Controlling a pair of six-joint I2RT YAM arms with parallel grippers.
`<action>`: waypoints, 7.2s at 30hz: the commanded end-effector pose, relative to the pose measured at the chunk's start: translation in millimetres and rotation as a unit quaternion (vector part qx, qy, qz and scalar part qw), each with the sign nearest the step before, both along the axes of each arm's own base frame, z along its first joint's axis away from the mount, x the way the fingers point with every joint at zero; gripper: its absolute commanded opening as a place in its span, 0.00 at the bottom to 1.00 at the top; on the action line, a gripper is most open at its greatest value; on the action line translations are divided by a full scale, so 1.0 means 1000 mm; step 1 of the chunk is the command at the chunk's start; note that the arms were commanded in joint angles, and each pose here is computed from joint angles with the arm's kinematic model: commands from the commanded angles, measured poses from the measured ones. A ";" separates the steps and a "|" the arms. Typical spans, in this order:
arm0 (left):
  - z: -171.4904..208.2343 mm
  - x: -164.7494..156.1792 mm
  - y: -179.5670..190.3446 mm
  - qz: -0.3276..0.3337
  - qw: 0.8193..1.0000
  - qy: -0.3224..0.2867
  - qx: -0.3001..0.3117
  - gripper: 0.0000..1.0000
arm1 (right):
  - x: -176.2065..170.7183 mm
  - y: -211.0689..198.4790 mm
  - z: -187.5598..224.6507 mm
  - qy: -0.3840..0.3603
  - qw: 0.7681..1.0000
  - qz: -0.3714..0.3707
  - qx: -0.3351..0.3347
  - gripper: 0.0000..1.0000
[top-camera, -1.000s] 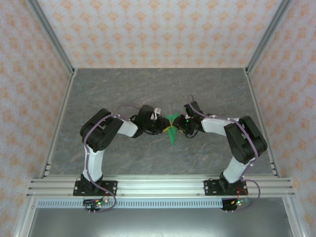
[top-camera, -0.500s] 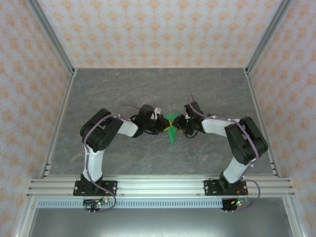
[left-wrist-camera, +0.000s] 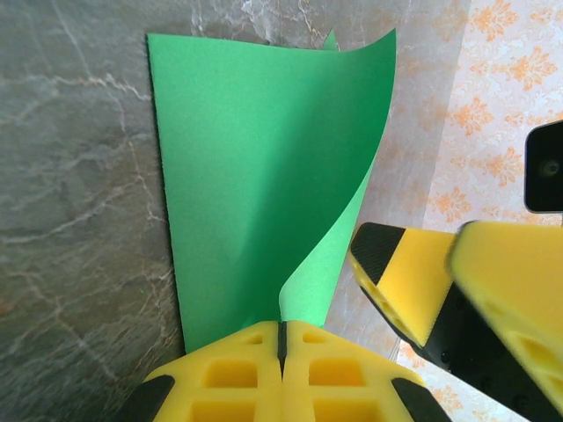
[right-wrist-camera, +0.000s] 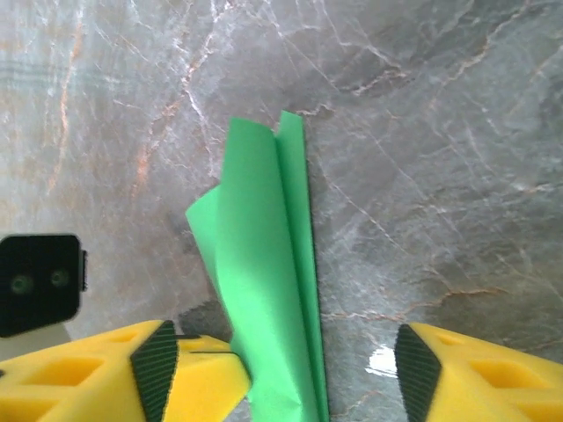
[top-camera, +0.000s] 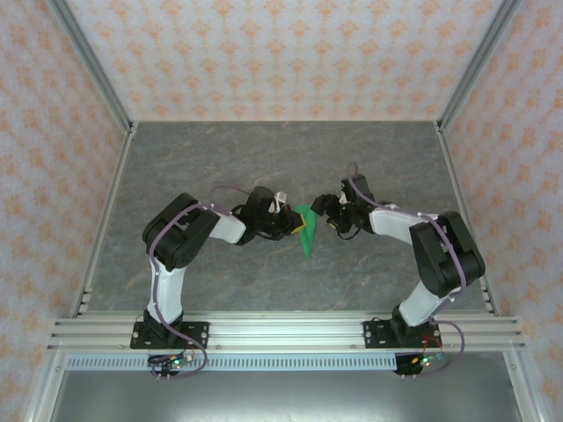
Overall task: Fold a paper plane with a square sheet of paper (fold left side to right side)
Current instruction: Fold the wing for the fifth time at the center of the table.
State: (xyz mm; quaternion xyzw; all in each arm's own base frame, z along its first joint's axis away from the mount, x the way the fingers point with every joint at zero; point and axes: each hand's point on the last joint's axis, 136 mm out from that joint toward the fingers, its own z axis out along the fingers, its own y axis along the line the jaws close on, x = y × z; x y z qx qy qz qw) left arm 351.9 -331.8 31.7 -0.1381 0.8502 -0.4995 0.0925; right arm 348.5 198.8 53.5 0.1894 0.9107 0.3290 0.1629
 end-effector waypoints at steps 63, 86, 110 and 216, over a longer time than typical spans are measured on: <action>0.014 0.004 0.006 -0.004 0.999 -0.040 0.034 0.00 | 0.025 0.024 -0.043 0.086 0.987 0.077 -0.114 1.00; 0.012 0.008 0.013 -0.002 0.997 -0.049 0.066 0.00 | 0.022 0.028 -0.046 0.089 0.986 0.083 -0.115 1.00; -0.004 0.008 0.019 0.005 0.995 -0.036 0.089 0.00 | 0.021 0.030 -0.047 0.090 0.985 0.087 -0.116 1.00; -0.075 -0.023 0.037 0.007 0.986 0.061 0.156 0.00 | -0.017 0.030 -0.038 0.075 0.991 0.083 -0.073 0.00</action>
